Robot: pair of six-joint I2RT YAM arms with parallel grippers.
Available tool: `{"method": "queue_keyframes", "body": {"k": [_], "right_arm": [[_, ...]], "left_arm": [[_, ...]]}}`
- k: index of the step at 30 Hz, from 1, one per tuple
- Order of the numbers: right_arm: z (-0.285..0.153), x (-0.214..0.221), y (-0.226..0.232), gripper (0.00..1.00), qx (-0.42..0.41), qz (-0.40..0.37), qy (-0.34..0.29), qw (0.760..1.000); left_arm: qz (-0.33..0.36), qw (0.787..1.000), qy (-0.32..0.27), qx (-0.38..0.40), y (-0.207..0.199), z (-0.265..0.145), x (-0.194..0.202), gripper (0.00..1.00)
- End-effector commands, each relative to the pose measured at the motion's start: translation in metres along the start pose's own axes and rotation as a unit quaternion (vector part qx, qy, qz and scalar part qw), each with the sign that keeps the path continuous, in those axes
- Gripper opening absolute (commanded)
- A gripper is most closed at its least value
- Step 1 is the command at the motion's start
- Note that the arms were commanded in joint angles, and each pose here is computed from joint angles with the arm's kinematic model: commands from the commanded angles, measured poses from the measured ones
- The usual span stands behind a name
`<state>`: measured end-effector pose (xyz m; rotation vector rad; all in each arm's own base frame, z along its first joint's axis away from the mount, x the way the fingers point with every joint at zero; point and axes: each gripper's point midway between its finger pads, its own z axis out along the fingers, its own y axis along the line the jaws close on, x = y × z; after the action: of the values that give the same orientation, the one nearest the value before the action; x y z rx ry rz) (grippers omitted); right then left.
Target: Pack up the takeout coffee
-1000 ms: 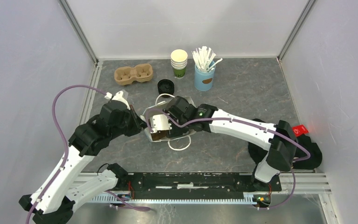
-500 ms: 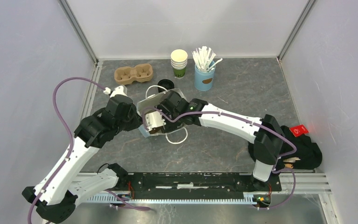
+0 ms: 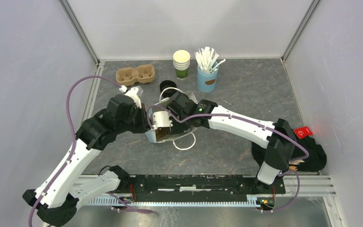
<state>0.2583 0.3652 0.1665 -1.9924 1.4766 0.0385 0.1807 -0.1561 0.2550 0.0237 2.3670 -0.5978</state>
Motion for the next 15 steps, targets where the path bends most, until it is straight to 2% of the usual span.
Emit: {"method": "queue_keyframes", "body": {"k": [1,5,9,12,15], "right_arm": [[-0.02,0.021,0.056,0.23,-0.073,0.071,0.03,0.994],[-0.042,0.029,0.087,0.23,-0.091,0.102,0.027,0.99],[-0.059,0.033,0.11,0.23,-0.105,0.128,0.023,0.986],[-0.063,0.033,0.113,0.23,-0.094,0.151,0.019,0.984],[-0.062,0.036,0.097,0.23,-0.041,0.162,0.021,0.986]], "left_arm": [[0.051,0.985,-0.004,0.163,-0.058,-0.01,-0.004,0.02],[0.062,0.974,0.031,0.218,-0.073,-0.01,0.011,0.02],[0.041,0.978,0.059,0.197,-0.065,0.001,0.022,0.02],[0.017,0.989,0.046,0.138,-0.045,0.011,0.021,0.02],[0.018,0.993,0.009,0.119,-0.039,0.018,0.009,0.02]]}}
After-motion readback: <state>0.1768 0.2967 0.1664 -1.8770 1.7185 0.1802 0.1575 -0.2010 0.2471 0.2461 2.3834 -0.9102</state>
